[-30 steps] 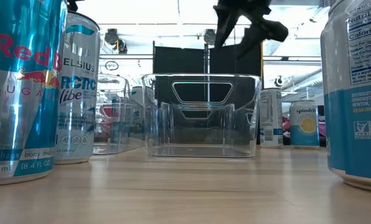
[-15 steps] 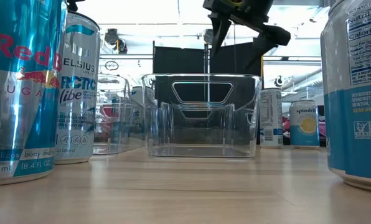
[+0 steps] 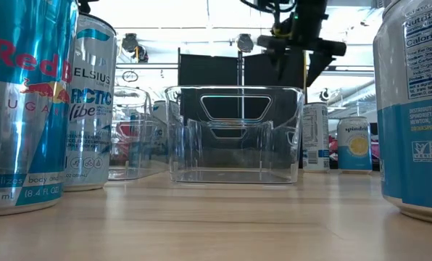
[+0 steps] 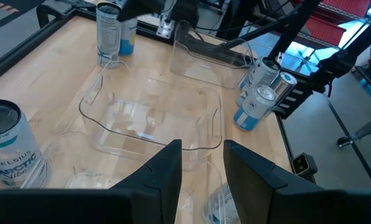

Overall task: Sort soda cans
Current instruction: Put the top right white-blue soda can into the middle transparent bin

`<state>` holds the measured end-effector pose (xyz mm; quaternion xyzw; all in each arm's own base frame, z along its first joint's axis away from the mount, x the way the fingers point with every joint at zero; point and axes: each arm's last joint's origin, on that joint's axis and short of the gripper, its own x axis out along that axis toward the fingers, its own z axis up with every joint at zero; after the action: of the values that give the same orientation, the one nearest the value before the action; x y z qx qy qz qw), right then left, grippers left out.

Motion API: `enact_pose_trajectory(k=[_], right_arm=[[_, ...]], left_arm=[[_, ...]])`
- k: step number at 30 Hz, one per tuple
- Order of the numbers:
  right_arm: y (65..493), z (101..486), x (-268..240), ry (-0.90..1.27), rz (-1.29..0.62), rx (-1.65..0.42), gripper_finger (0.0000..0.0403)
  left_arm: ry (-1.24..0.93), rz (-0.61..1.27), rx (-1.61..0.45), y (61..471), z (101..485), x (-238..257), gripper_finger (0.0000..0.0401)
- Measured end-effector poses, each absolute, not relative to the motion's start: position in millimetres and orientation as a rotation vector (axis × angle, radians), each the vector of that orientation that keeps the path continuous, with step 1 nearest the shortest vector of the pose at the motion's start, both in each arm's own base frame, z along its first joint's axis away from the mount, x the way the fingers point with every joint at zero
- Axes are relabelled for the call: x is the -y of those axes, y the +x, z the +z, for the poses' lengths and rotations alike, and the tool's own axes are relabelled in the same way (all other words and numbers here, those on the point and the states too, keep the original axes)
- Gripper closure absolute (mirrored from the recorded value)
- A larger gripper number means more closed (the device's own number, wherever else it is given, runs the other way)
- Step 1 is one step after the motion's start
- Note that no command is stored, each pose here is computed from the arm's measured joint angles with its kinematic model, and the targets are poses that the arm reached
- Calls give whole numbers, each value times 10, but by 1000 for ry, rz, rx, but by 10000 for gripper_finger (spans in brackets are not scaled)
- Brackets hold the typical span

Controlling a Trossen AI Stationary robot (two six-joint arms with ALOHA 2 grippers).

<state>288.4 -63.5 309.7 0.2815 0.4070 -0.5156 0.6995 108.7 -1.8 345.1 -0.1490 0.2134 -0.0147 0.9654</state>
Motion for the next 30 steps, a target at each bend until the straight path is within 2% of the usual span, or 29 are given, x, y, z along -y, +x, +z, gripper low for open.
enact_pose_trajectory(k=[3, 9, 20, 30], right_arm=[[2777, 3187, 808, 677, -1120, -909, 23], [2659, 3239, 1054, 615, -1119, -933, 23], [2459, 3183, 1446, 849, -1168, -972, 23], [2529, 2958, 1572, 907, -1151, -1110, 23]], left_arm=[[-301, -29, -432, 1087, 3451, 18, 273], [-301, -29, -432, 1087, 3451, 18, 273], [-299, -24, -430, 1089, 3451, 16, 273], [-294, 1, -429, 1094, 3449, 9, 273]])
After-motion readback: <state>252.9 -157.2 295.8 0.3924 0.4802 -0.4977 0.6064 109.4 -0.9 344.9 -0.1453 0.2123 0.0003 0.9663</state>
